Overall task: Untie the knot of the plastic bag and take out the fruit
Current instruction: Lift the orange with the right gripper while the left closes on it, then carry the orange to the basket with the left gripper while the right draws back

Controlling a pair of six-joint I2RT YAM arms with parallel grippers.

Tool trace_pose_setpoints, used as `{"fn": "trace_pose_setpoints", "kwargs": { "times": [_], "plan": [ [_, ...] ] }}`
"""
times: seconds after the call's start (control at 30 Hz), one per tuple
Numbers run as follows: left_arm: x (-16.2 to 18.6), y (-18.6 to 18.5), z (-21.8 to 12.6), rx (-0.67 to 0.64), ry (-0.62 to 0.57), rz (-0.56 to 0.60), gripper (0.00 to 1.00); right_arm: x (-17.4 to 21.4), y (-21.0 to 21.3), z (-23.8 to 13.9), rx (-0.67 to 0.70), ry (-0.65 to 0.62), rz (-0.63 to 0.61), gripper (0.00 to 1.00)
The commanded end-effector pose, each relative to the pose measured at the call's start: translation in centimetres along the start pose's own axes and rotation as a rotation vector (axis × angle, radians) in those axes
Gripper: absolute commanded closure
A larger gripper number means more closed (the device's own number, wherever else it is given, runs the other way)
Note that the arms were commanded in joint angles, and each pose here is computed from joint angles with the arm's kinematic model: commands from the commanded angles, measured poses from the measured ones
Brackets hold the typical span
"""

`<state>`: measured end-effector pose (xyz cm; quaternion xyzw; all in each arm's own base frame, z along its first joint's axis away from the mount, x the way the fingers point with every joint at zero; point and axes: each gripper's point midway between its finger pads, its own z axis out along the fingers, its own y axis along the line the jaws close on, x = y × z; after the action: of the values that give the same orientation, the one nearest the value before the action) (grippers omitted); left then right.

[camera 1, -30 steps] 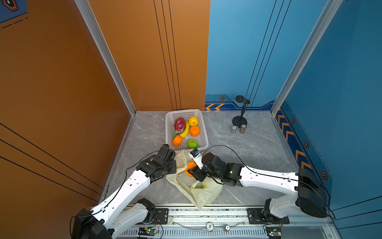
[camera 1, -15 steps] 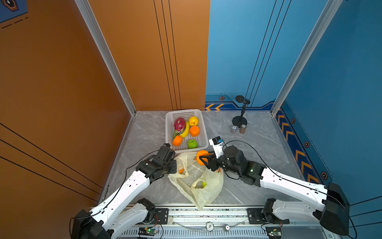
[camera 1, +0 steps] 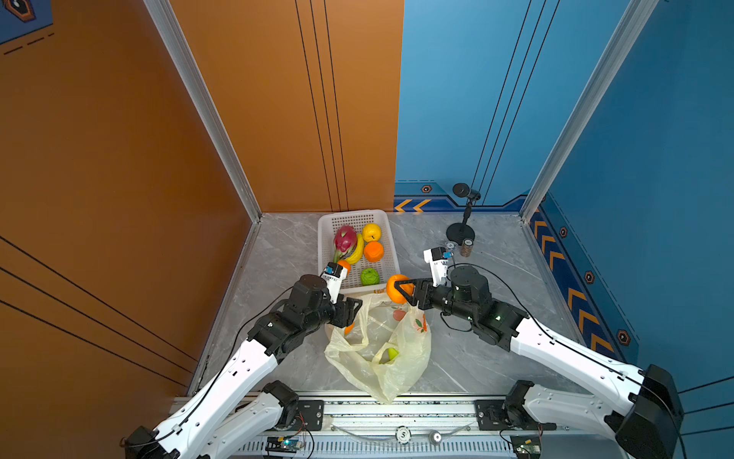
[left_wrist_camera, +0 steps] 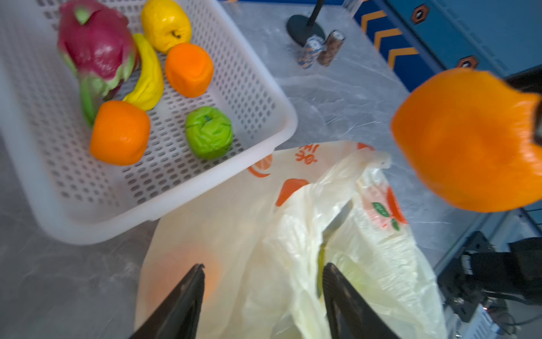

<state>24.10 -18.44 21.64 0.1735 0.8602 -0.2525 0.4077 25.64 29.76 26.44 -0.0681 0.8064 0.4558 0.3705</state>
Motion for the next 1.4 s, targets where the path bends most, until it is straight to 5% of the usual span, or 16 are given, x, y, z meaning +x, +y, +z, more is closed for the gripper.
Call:
{"fn": "trace_pose_setpoints", "kwargs": {
  "times": [0.0, 0.33, 0.4, 0.67, 0.77, 0.97, 1.07, 1.37],
  "plan": [
    [-4.2, -3.6, -0.8, 0.14, -0.15, 0.163, 0.29, -1.4, 2.6, -0.2, -0.092, 0.004, 0.073, 0.54],
    [-7.6, -8.9, -0.9, 0.314, -0.337, 0.457, 0.15, -2.3, 4.3, -0.4, -0.159, 0.035, 0.16, 0.54],
    [-8.0, -9.3, -0.8, 0.32, -0.352, 0.49, 0.06, -2.4, 4.5, -0.6, -0.165, 0.037, 0.167, 0.54],
    [-8.4, -10.8, -0.2, 0.363, -0.365, 0.556, 0.03, -2.6, 5.4, -0.7, -0.198, 0.047, 0.184, 0.54],
    [-8.5, -11.0, 0.1, 0.37, -0.357, 0.562, 0.08, -2.5, 5.4, -0.7, -0.201, 0.05, 0.189, 0.54],
    [-8.2, -11.2, 1.0, 0.379, -0.296, 0.576, 0.34, -2.6, 5.4, -0.8, -0.199, 0.045, 0.188, 0.53],
    [-8.3, -11.2, 1.1, 0.37, -0.294, 0.579, 0.36, -2.6, 5.3, -0.7, -0.195, 0.045, 0.189, 0.51],
    [-10.5, -5.6, 2.0, 0.065, -0.276, 0.447, 0.45, -3.8, 4.4, -1.9, -0.147, -0.045, 0.131, 0.16]
  ]
}}
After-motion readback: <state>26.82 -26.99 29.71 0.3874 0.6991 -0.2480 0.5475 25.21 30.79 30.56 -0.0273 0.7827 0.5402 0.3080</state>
